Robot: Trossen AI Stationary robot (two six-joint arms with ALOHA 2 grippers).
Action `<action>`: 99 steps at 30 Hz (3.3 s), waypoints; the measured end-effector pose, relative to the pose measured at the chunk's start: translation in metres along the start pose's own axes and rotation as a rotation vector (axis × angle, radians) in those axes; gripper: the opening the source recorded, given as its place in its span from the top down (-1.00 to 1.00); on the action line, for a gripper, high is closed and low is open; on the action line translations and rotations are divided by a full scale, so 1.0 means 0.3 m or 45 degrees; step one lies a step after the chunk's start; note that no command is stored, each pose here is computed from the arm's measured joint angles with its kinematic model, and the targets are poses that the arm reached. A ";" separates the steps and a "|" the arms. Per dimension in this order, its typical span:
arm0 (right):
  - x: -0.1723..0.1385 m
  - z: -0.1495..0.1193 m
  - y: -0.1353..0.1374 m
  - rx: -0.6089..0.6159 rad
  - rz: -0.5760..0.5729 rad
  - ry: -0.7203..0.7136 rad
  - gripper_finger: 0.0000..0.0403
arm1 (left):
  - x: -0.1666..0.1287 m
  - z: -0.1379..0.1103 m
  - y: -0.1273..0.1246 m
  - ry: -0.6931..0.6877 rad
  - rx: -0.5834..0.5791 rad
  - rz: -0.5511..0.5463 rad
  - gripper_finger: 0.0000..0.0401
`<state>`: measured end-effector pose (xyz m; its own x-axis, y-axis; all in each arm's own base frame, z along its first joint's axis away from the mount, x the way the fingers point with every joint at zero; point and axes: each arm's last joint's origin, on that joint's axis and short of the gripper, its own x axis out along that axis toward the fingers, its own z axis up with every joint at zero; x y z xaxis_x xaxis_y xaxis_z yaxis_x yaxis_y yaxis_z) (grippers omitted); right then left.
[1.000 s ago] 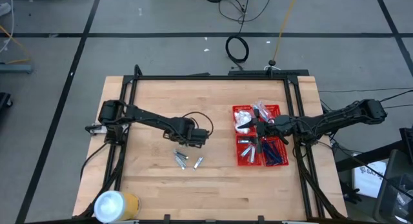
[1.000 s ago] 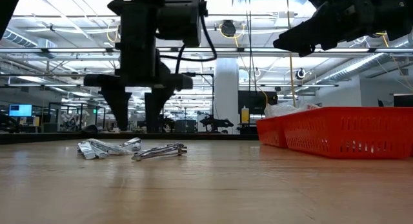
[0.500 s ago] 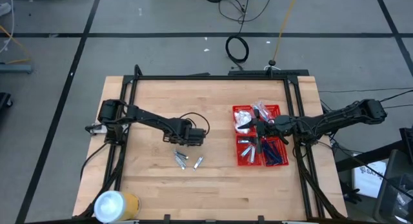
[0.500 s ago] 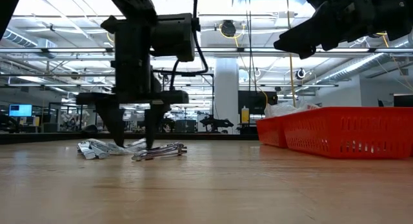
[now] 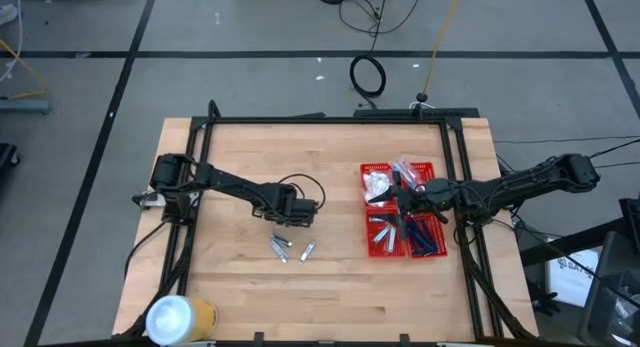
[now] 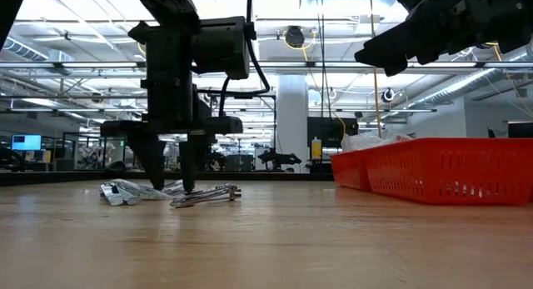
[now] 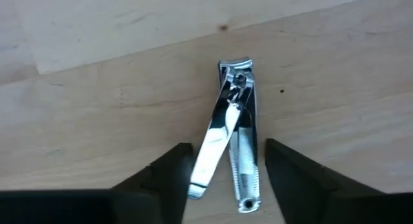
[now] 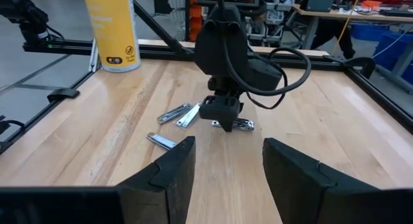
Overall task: Pick & Place Travel size toiletries
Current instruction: Put the nail cutter into the bottom left red bin
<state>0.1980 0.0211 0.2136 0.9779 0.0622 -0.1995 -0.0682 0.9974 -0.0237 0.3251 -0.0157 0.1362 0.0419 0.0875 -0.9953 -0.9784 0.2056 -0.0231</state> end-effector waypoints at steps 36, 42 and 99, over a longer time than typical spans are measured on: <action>-0.009 -0.018 -0.012 -0.010 -0.144 -0.096 0.16 | -0.249 -0.126 -0.087 -0.939 0.948 -0.321 0.79; -0.012 0.005 -0.011 0.003 -0.137 -0.189 0.16 | -0.315 -0.152 -0.150 -1.232 1.193 -0.433 0.79; 0.112 -0.019 0.011 -0.018 0.059 -0.385 0.77 | -0.339 -0.070 -0.263 -1.334 1.369 -1.044 0.72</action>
<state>0.2295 0.0262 0.2011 0.9880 0.1178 0.0997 -0.1148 0.9928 -0.0353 0.3938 -0.0612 0.2373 0.9599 0.0965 -0.2633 -0.0869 0.9951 0.0477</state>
